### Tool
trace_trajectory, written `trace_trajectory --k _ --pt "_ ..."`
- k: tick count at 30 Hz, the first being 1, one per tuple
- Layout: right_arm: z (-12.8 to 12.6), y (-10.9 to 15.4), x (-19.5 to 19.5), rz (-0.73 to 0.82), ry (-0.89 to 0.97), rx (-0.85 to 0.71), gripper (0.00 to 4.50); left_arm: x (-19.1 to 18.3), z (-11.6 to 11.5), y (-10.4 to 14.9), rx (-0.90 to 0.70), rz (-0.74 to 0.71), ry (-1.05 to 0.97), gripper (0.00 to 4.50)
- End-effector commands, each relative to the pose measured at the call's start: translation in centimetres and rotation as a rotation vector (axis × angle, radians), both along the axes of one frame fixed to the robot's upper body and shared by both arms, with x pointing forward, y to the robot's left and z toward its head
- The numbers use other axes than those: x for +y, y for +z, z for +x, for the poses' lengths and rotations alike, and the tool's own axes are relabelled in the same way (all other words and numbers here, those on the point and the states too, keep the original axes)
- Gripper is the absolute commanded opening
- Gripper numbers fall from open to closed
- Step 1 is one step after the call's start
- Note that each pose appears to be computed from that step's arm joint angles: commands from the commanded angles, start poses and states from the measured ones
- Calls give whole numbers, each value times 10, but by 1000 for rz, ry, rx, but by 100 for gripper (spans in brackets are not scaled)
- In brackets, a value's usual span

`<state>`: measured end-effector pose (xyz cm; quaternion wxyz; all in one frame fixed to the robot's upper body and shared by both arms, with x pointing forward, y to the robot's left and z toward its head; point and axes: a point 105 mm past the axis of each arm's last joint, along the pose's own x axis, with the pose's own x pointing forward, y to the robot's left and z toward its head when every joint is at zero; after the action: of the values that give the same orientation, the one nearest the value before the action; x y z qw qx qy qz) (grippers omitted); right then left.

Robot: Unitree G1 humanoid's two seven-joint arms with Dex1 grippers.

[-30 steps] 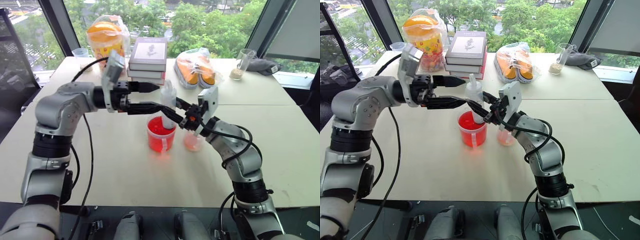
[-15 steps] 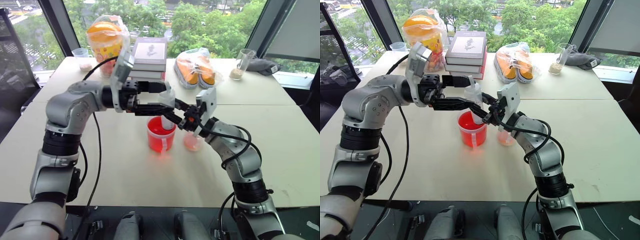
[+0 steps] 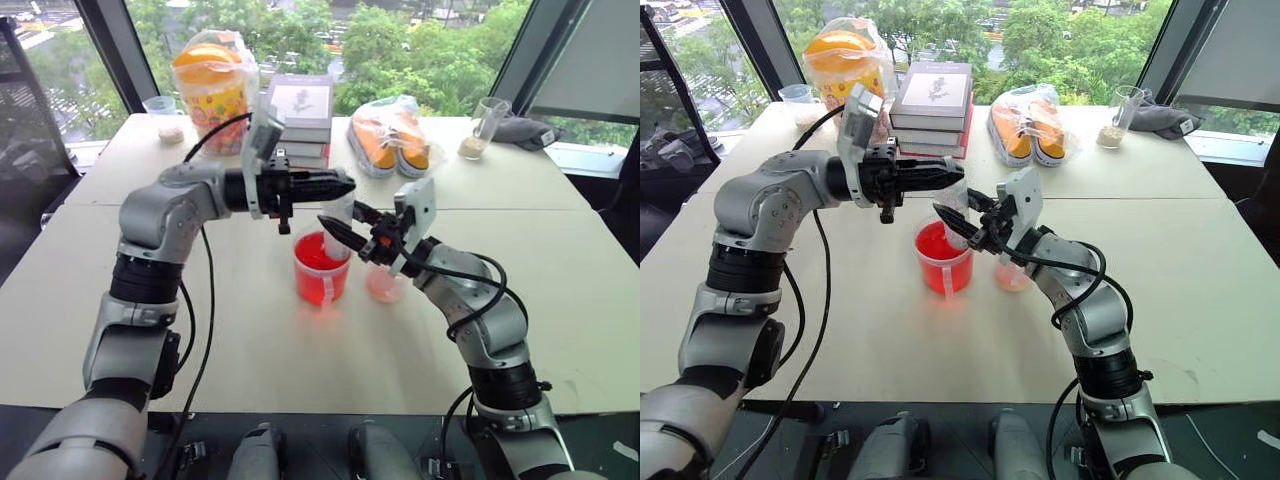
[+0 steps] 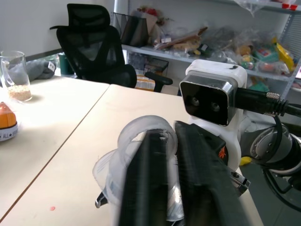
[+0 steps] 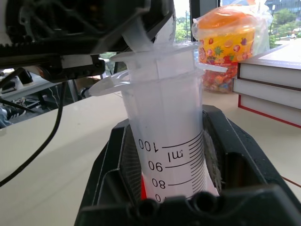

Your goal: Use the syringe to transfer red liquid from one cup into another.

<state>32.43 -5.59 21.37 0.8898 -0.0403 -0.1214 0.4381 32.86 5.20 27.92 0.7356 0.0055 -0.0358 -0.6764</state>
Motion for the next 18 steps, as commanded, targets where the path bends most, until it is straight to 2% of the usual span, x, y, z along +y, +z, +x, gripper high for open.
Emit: trace_trajectory --k 1,8,18 --pt "-12 10 10 0 58 -33 143 -6 -7 21 -87 -21 -34 2" --pt "-18 11 16 18 117 7 143 2 -5 40 -122 -59 -18 2" --pt "-19 1 20 10 137 49 143 6 0 54 -168 -79 15 2"
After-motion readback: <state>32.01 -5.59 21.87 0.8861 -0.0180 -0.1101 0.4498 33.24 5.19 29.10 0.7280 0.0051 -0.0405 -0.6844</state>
